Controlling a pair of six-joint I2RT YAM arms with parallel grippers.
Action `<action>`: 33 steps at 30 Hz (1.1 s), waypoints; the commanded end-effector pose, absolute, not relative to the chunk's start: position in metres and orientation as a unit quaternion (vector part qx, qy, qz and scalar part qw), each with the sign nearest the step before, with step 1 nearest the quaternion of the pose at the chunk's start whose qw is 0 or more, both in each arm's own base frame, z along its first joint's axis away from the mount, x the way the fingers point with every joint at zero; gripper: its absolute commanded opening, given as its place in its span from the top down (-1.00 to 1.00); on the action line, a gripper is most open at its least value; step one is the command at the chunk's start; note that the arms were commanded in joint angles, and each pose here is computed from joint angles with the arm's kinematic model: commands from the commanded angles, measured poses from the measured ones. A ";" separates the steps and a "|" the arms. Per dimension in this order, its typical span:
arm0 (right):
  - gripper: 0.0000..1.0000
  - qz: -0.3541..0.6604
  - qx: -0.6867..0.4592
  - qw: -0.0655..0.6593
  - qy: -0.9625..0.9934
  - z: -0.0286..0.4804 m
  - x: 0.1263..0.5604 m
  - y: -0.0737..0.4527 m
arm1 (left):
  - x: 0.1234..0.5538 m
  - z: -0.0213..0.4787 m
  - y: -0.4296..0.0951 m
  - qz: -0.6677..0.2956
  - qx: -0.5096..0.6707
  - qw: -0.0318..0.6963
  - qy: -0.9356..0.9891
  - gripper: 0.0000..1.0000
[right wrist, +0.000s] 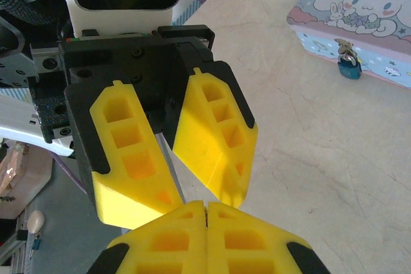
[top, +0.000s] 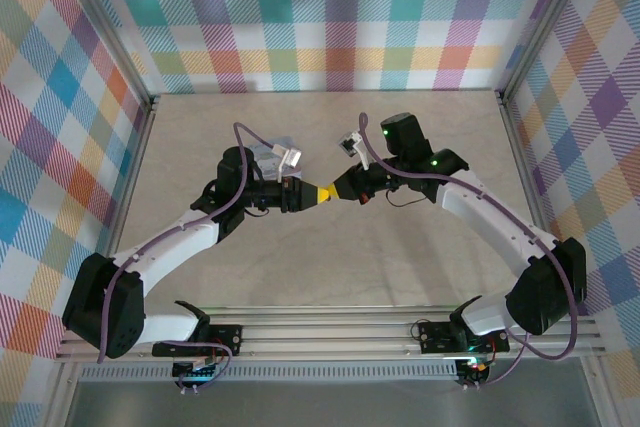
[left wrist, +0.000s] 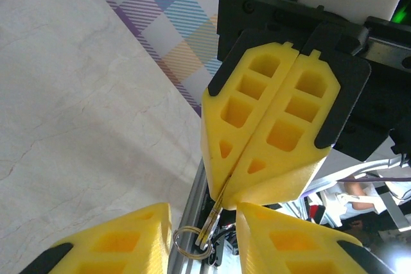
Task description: Unlock the padlock with the key
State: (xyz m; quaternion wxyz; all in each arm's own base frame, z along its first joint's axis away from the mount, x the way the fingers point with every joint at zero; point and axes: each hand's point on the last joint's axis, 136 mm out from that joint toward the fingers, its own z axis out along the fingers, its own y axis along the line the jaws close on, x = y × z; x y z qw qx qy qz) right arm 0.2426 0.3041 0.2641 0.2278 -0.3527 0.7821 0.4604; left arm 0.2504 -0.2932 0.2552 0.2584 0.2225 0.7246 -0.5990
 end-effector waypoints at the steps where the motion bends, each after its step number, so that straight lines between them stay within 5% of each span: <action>1: 1.00 0.474 -0.380 0.246 0.755 0.276 0.234 0.307 | 0.247 0.247 -0.292 -0.601 0.231 0.252 0.722 0.42; 9: 1.00 0.475 -0.372 0.253 0.756 0.278 0.235 0.305 | 0.244 0.249 -0.292 -0.604 0.234 0.250 0.719 1.00; 26: 1.00 0.498 -0.253 0.260 0.788 0.263 0.247 0.294 | 0.268 0.259 -0.266 -0.582 0.149 0.335 0.726 1.00; 31: 0.85 0.511 -0.234 0.257 0.786 0.264 0.248 0.295 | 0.268 0.263 -0.265 -0.584 0.146 0.341 0.722 1.00; 33: 0.60 0.518 -0.224 0.257 0.784 0.266 0.250 0.296 | 0.268 0.263 -0.265 -0.583 0.145 0.342 0.723 1.00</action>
